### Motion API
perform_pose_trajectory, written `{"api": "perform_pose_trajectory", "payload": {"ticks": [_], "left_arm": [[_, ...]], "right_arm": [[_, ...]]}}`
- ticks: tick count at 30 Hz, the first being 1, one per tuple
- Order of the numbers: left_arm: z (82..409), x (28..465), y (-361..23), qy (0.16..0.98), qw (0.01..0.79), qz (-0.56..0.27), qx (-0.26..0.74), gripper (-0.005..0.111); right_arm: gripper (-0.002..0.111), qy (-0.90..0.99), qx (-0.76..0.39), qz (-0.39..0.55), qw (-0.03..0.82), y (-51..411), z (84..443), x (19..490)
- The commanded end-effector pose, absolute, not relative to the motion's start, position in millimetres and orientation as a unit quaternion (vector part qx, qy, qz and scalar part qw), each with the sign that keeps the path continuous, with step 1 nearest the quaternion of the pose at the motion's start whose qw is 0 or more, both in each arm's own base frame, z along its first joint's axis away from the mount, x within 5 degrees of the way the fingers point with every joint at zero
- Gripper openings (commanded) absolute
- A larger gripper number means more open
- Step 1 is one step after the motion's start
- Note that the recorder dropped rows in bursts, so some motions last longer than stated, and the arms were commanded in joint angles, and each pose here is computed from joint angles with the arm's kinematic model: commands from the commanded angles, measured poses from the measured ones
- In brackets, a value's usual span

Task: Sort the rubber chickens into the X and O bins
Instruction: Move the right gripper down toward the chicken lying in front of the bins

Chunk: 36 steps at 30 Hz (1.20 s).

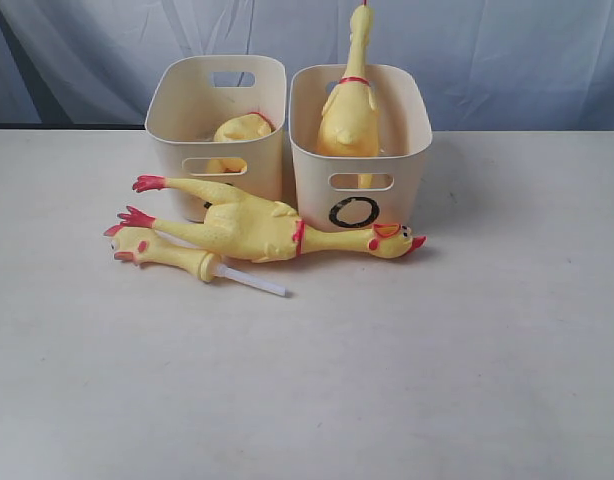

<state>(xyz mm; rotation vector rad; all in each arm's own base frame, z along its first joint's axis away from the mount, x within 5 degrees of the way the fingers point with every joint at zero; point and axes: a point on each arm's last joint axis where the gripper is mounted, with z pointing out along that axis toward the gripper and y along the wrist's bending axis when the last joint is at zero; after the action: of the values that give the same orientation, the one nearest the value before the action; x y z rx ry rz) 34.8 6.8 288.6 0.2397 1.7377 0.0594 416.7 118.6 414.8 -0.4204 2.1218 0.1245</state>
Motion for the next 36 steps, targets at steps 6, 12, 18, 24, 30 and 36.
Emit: {"api": "perform_pose_trajectory", "payload": {"ticks": [6,12,18,24,30,36], "left_arm": [[289,35,6,0.757,0.645,0.025,0.106,0.0],[285,37,5,0.758,0.643,0.025,0.108,0.0],[285,37,5,0.756,0.645,0.024,0.109,0.0],[285,37,5,0.756,0.645,0.024,0.109,0.0],[285,37,5,0.757,0.644,0.022,0.108,0.0],[284,36,4,0.76,0.641,0.012,0.105,0.0]], "right_arm": [[-0.001,0.855,-0.296,0.03,0.425,109,402,360],[-0.001,0.843,-0.404,0.06,0.35,113,356,332],[-0.001,0.828,-0.48,0.056,0.285,116,316,314],[-0.001,0.78,-0.567,0.026,0.263,143,284,292],[-0.001,0.715,-0.644,-0.033,0.27,187,256,261],[-0.001,0.667,-0.665,-0.087,0.324,221,234,241]]}}
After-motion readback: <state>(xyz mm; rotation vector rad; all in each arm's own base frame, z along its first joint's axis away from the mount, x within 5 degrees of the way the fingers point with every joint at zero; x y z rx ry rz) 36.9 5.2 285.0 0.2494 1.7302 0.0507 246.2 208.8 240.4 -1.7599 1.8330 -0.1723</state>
